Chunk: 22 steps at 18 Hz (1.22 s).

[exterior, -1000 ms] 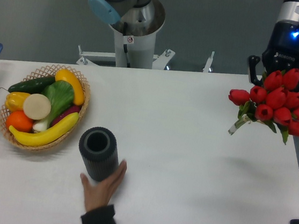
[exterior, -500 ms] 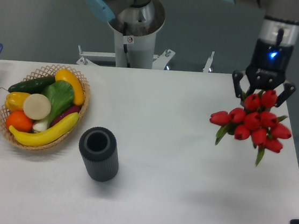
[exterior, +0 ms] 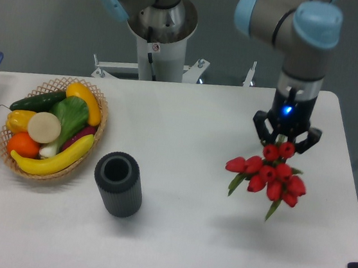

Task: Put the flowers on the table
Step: 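Lower the gripper holding the red tulips toward the table, then open the gripper to release the tulips onto the table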

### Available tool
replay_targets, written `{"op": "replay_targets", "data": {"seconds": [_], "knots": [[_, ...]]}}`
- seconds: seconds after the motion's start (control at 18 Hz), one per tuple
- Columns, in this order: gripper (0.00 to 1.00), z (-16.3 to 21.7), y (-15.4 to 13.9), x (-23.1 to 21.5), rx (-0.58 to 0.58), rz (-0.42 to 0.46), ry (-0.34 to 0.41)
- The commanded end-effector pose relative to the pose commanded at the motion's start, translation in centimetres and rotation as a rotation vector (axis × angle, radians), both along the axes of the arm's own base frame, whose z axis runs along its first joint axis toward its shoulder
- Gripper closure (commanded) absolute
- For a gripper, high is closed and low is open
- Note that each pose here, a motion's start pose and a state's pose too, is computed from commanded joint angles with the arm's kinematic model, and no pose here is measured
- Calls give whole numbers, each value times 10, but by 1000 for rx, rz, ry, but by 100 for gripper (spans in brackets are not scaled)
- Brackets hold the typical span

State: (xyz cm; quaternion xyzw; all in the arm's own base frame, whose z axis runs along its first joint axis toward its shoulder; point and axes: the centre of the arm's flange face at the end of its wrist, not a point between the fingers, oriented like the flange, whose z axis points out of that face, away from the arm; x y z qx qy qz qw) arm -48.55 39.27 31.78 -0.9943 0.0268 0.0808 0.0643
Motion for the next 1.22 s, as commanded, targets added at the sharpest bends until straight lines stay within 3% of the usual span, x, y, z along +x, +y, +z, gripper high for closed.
{"op": "replay_targets", "data": {"seconds": [0.33, 0.5, 0.61, 0.67, 0.72, 0.78, 0.83, 0.94, 1.06, 1.22], "knots": [[63, -53, 23, -11, -63, -42, -43], [60, -53, 38, -15, -67, -54, -32], [48, -50, 42, -17, -67, -59, -20], [37, -51, 42, -17, -67, -60, -20], [12, -51, 42, -18, -66, -62, -17], [1, -49, 42, -18, -63, -62, -13], [0, -46, 42, -17, -62, -60, -11], [0, -33, 43, -17, -43, -53, 15], [0, 20, 47, -24, 33, -22, 146], [0, 71, 42, -36, 67, 0, 223]]}}
